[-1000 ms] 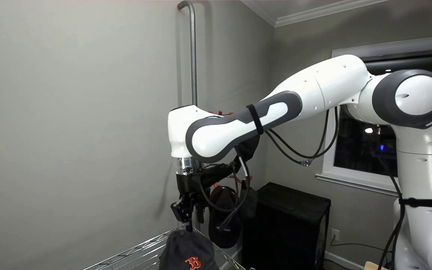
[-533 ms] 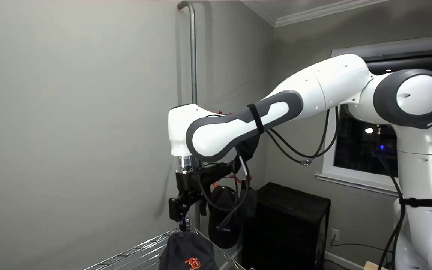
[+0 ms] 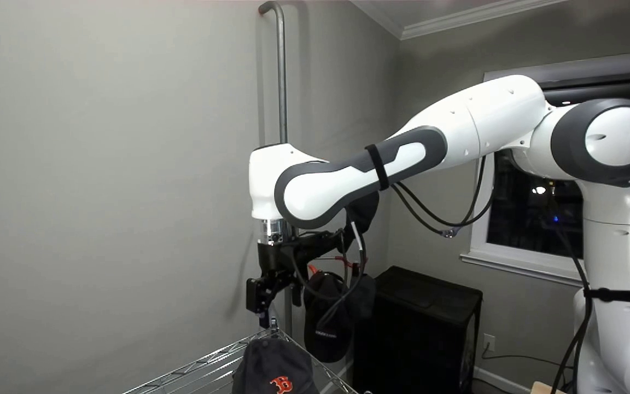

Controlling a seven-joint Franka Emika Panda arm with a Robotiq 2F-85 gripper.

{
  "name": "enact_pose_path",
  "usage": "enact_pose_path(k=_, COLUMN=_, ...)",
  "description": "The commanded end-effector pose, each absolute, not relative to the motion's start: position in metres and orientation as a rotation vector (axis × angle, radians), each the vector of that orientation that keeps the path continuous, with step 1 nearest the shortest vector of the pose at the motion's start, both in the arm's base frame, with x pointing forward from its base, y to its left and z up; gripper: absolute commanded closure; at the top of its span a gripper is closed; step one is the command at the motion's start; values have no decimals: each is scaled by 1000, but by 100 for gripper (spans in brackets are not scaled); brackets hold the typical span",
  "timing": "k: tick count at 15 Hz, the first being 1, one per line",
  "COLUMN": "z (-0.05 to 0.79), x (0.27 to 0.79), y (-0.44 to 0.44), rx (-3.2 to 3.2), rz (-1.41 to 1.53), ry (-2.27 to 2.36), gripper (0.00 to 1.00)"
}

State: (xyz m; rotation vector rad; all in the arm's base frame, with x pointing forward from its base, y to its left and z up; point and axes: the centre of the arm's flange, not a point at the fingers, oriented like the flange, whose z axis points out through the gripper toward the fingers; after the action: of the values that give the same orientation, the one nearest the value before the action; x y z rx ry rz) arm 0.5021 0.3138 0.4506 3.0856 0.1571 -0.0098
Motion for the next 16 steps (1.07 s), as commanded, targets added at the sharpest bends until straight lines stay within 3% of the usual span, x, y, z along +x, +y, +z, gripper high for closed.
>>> enact_pose_path(k=1, z=463, x=487, y=304, rx=3110, rz=17, ry=150, gripper=0)
enact_pose_path(k=16, z=499, x=414, y=270, rx=3187, rz=307, ry=-267, gripper=0)
